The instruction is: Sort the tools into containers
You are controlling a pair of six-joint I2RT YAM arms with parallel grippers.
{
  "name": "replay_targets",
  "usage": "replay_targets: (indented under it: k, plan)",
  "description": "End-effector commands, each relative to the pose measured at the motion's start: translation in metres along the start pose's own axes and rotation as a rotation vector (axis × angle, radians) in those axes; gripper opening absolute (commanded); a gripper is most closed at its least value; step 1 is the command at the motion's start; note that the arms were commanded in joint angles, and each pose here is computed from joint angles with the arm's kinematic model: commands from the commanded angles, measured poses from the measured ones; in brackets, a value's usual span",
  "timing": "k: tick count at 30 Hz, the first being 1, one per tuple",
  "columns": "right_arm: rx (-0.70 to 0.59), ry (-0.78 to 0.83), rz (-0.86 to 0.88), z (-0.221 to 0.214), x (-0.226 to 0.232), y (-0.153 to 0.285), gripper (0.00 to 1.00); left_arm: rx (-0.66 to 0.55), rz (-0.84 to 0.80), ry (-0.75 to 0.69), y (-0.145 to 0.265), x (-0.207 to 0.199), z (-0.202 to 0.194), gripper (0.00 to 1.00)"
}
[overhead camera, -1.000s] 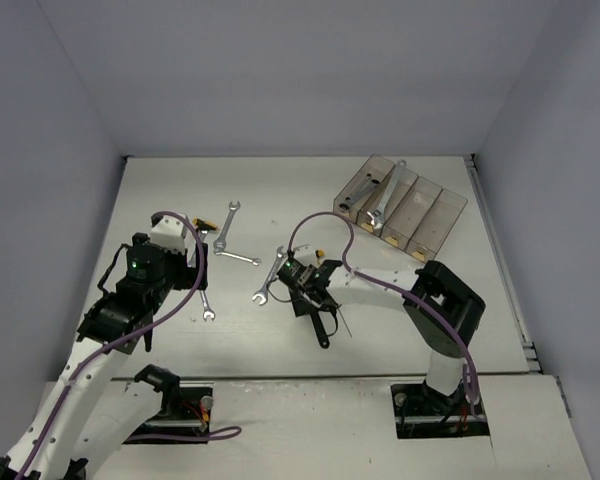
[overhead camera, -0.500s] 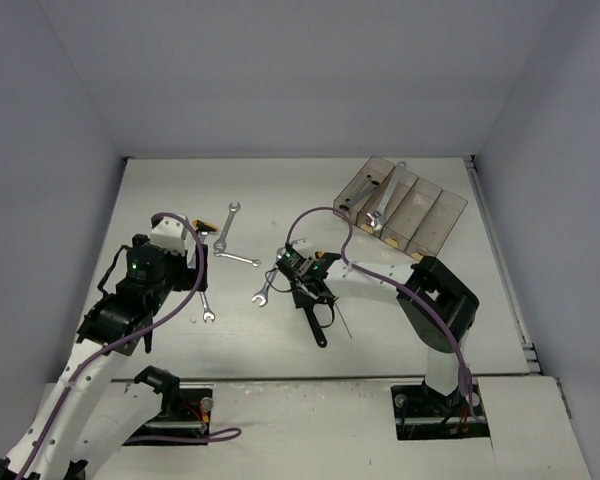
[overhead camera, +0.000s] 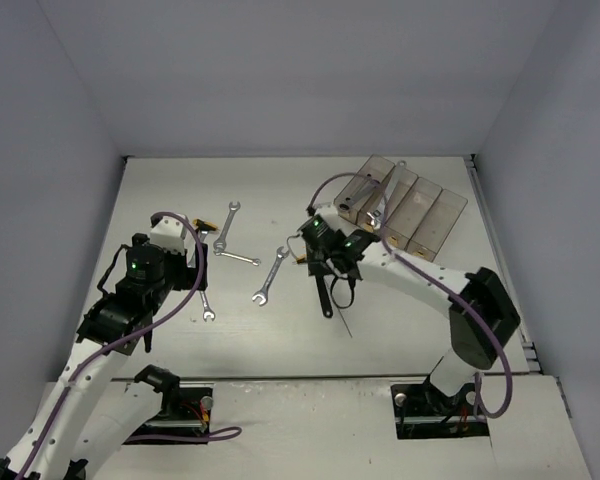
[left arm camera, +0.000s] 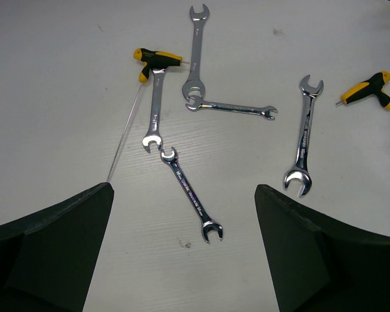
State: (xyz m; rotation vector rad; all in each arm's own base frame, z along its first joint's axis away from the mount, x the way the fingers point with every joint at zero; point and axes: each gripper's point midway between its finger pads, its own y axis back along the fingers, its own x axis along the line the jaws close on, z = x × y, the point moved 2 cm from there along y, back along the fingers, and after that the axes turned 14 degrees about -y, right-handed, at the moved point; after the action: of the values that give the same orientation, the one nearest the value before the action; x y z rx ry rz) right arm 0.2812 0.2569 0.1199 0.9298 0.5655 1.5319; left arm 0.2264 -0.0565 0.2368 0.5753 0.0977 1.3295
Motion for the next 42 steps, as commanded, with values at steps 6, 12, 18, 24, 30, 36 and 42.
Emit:
replay_targets:
  k: [6,12,18,24,30,36,42]
  plan:
    - [-0.459,-0.361,-0.129,0.201,-0.097,0.056,0.00,-0.062,0.009,0.006,0.001,0.002,0.017,0.88]
    - [-0.589,-0.578,-0.181,0.271,-0.155,0.029,0.00,-0.061,0.017,0.004,0.001,0.004,0.017,0.88]
    - [-0.620,-0.664,-0.200,0.313,-0.187,-0.019,0.00,-0.057,0.026,0.001,0.001,0.005,0.015,0.88]
    - [-0.541,-0.656,-0.232,0.309,-0.200,-0.084,0.00,-0.048,0.027,-0.003,0.000,0.004,0.014,0.88]
    - [-0.511,-0.617,-0.214,0.306,-0.197,-0.092,0.33,-0.047,0.025,-0.003,-0.001,0.004,0.014,0.88]
    - [-0.531,-0.440,-0.177,0.307,-0.173,-0.041,0.49,-0.054,0.029,-0.003,0.001,0.005,0.015,0.88]
    - [-0.448,-0.100,-0.060,0.253,-0.120,0.009,0.50,-0.070,0.025,0.002,0.003,0.005,0.018,0.88]
